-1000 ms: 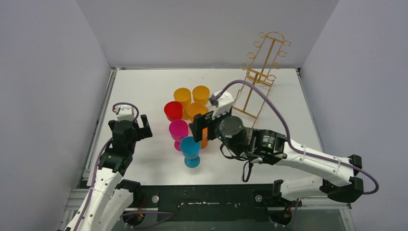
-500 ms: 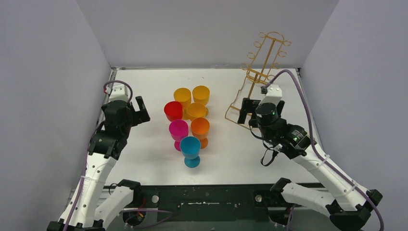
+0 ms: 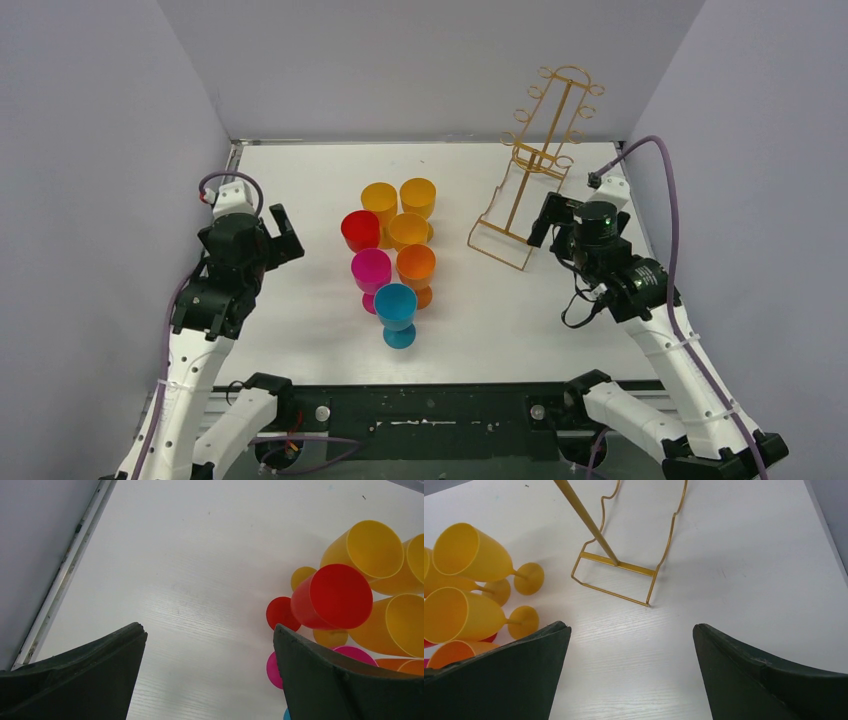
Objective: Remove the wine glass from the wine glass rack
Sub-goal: Reset both arms
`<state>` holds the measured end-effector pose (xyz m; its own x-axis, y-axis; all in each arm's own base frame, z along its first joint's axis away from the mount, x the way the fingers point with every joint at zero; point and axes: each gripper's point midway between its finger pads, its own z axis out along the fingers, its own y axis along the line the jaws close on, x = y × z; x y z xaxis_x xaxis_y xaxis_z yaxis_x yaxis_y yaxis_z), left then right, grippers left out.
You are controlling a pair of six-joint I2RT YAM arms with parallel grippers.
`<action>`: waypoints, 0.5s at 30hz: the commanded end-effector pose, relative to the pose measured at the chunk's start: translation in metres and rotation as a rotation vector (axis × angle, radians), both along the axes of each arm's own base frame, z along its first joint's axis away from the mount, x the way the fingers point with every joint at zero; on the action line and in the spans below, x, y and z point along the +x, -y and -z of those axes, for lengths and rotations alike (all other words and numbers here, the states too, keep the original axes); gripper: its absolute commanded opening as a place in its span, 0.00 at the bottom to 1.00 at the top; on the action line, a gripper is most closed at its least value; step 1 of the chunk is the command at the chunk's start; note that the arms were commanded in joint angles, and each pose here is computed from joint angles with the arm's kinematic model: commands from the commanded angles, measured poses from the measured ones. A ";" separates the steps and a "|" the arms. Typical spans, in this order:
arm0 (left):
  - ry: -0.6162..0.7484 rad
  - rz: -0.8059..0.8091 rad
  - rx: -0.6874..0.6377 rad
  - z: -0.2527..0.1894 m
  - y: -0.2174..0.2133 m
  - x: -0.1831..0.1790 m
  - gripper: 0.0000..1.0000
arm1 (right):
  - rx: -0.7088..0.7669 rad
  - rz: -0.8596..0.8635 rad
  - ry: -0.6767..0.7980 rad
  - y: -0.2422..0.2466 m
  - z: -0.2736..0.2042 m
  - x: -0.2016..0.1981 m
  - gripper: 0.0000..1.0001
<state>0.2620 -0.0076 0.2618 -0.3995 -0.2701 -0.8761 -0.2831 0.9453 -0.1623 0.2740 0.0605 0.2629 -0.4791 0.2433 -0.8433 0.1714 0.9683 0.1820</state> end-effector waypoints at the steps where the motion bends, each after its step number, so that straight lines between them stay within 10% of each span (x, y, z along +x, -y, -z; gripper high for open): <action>1: 0.032 -0.004 -0.031 -0.013 0.002 -0.002 0.97 | 0.033 -0.043 0.007 -0.010 -0.012 0.001 1.00; 15: 0.045 -0.034 -0.038 -0.008 -0.003 -0.007 0.97 | 0.032 -0.016 -0.096 -0.014 0.013 0.007 1.00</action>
<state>0.2554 -0.0068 0.2647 -0.3791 -0.2972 -0.8763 -0.2919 0.9371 -0.1915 0.2821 0.0741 0.2385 -0.6074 0.2282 -0.7609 0.1788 0.9725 0.1490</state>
